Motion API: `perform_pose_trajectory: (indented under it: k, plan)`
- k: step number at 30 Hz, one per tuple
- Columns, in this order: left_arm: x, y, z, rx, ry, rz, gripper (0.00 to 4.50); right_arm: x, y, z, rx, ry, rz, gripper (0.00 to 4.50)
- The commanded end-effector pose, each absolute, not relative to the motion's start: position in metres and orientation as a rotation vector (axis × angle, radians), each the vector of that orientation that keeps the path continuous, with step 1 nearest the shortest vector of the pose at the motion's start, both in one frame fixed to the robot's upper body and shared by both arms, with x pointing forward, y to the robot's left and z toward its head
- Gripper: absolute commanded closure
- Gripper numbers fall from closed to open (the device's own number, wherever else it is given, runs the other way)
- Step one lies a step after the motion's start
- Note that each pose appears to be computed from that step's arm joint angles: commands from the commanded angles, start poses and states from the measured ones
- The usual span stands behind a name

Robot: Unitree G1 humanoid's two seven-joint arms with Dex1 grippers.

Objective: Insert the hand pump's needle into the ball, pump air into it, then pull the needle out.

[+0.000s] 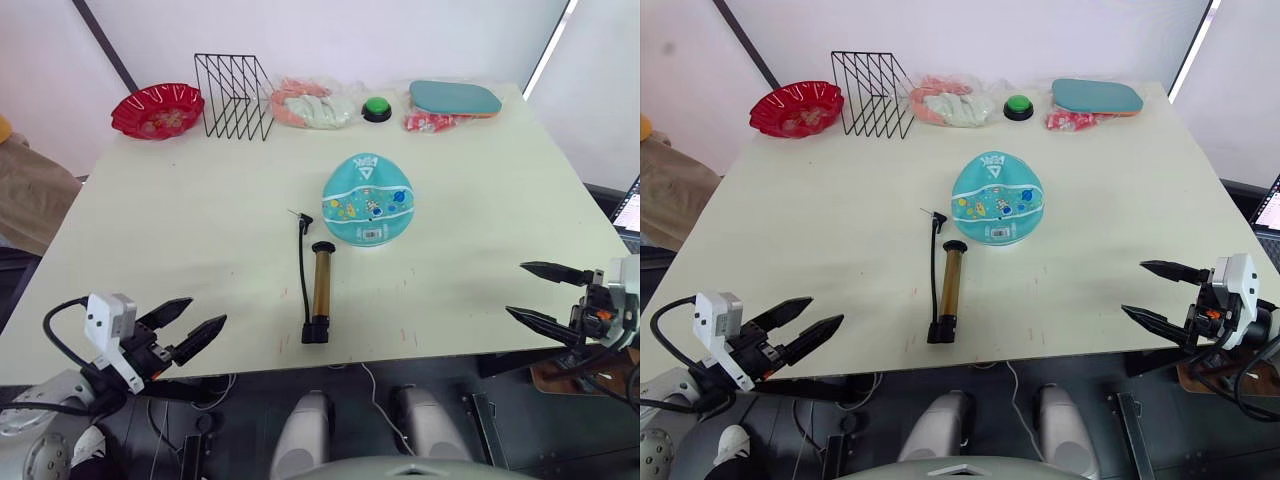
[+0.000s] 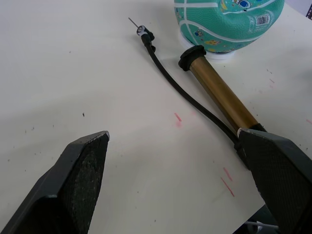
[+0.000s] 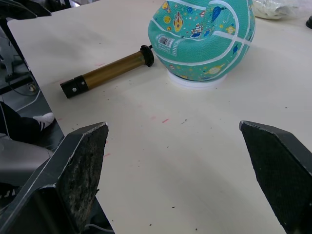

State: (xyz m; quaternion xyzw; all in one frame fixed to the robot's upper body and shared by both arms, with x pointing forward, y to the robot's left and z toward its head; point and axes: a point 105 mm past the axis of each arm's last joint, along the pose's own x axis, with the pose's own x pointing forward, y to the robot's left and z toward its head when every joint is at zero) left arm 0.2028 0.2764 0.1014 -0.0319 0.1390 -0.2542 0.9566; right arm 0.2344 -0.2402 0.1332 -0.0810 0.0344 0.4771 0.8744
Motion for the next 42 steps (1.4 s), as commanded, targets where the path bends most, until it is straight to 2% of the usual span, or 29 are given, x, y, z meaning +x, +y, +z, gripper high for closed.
perform_pose_trajectory:
  k: [1, 4, 9, 14, 18, 26, 31, 34, 42]
  plan:
    - [0.212, 0.273, 0.103, -0.049, 0.235, -0.503, 0.01, 0.234, -0.238, 0.147, -0.175, 0.001, 0.982, 0.0]
    - [0.228, 0.271, 0.103, 0.003, 0.198, -0.462, 0.01, 0.233, -0.227, 0.166, -0.112, -0.1, 0.986, 0.0]
    - [0.245, 0.265, 0.104, 0.01, 0.259, -0.418, 0.01, 0.222, -0.215, 0.179, -0.125, -0.147, 1.049, 0.0]
    - [0.282, 0.24, 0.107, 0.001, 0.446, -0.389, 0.01, 0.215, -0.21, 0.19, -0.151, -0.157, 1.067, 0.0]
    - [0.317, 0.212, 0.116, -0.012, 0.472, -0.338, 0.01, 0.213, -0.209, 0.193, -0.163, -0.164, 1.058, 0.0]
    - [0.362, 0.173, 0.123, 0.084, 0.482, -0.251, 0.01, 0.216, -0.206, 0.196, -0.17, -0.18, 1.042, 0.0]
    - [0.374, 0.15, 0.113, 0.086, 0.514, -0.248, 0.01, 0.218, -0.205, 0.195, -0.159, -0.182, 1.037, 0.0]
    - [0.378, 0.152, 0.102, 0.099, 0.555, -0.186, 0.01, 0.219, -0.205, 0.194, -0.154, -0.184, 1.036, 0.0]
    - [0.389, 0.139, 0.102, 0.075, 0.517, -0.162, 0.01, 0.22, -0.203, 0.19, -0.142, -0.177, 1.042, 0.0]
